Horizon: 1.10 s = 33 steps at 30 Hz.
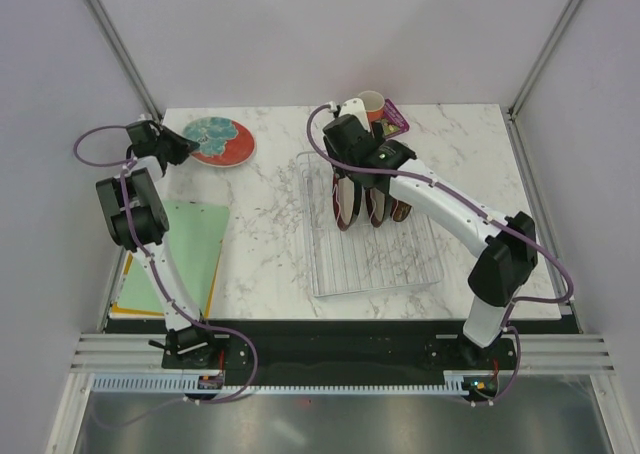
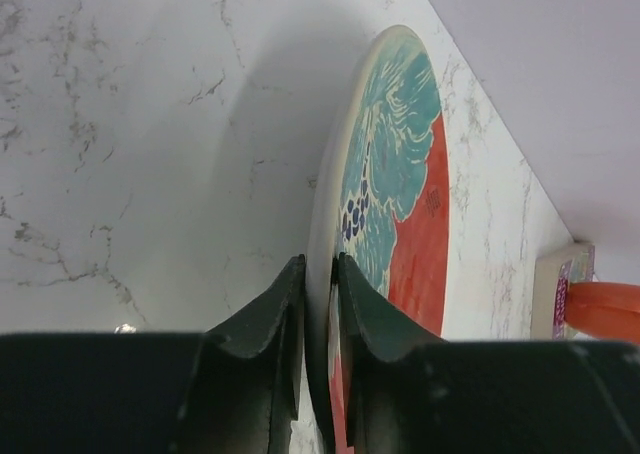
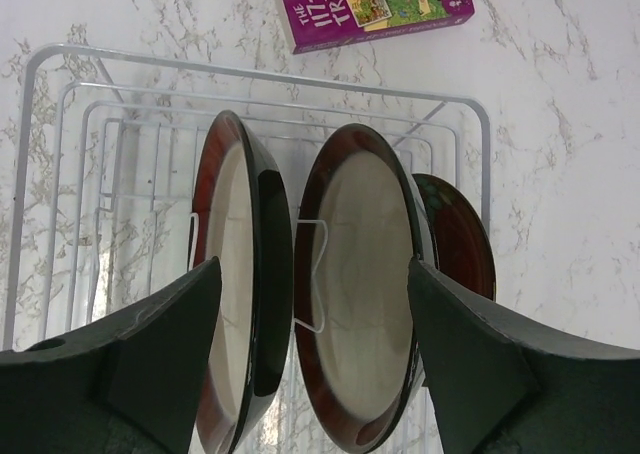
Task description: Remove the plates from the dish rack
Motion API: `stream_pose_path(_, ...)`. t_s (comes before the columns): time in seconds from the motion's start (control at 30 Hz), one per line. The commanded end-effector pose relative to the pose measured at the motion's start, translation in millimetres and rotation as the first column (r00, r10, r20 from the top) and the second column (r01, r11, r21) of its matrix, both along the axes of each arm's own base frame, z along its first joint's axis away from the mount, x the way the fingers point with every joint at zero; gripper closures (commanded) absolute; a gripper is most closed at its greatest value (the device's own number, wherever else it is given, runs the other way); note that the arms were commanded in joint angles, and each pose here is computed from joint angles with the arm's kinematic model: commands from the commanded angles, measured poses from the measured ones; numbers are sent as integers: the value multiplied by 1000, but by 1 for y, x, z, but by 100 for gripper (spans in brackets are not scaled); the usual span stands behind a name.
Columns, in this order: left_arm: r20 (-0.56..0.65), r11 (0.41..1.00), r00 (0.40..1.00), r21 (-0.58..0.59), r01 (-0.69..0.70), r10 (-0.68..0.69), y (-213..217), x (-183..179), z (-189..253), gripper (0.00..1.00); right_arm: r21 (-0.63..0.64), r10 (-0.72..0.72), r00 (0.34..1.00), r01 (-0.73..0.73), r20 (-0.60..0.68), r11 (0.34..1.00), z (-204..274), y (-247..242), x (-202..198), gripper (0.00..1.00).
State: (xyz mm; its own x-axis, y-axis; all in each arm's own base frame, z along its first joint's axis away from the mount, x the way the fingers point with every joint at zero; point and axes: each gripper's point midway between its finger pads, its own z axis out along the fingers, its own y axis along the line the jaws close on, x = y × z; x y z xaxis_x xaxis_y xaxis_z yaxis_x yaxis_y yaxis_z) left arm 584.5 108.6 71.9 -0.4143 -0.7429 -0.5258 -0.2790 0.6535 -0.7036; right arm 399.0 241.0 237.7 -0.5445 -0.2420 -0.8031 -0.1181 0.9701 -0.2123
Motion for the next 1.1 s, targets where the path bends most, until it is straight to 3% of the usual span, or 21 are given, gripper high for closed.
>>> stream_pose_path(0.0,28,996,998,66,-56,54,22,12,11,69,-34,-10,1000,10,-1,999,-3,5,-9,19)
stream_pose_path(0.03,-13,995,997,63,-75,76,25,7,1,64,-36,-10,1000,10,0,999,-4,6,-10,19)
stream_pose_path(0.07,-18,994,996,67,-84,86,29,10,5,50,-37,-5,1000,5,-4,999,-5,10,-12,19)
stream_pose_path(0.13,-57,994,994,64,-86,90,30,9,2,34,-56,-12,1000,12,-11,998,-10,11,-14,20)
stream_pose_path(0.17,-73,994,993,69,-90,95,31,8,-2,3,-67,-19,1000,18,-11,998,-12,12,-15,20)
stream_pose_path(0.2,-84,993,991,70,-95,101,32,6,-3,0,-80,-23,1000,21,-20,997,-17,13,-15,20)
stream_pose_path(0.37,-128,981,977,116,-156,170,42,-7,0,0,-140,-69,998,67,-10,988,-27,12,-17,25)
stream_pose_path(0.5,-96,978,980,128,-163,176,40,-12,22,0,-197,-104,995,104,9,975,-35,11,-16,33)
stream_pose_path(0.63,-90,976,979,132,-172,185,38,-20,32,0,-228,-133,990,138,34,964,-37,6,-14,53)
stream_pose_path(0.77,-69,974,980,147,-174,186,38,-22,43,0,-236,-149,988,156,49,959,-36,4,-14,97)
stream_pose_path(0.8,-67,973,981,150,-173,184,38,-22,44,0,-236,-158,986,168,62,957,-32,3,-14,100)
stream_pose_path(1.07,-54,967,980,179,-180,192,40,-27,56,0,-295,-200,962,249,188,922,4,-4,-17,100)
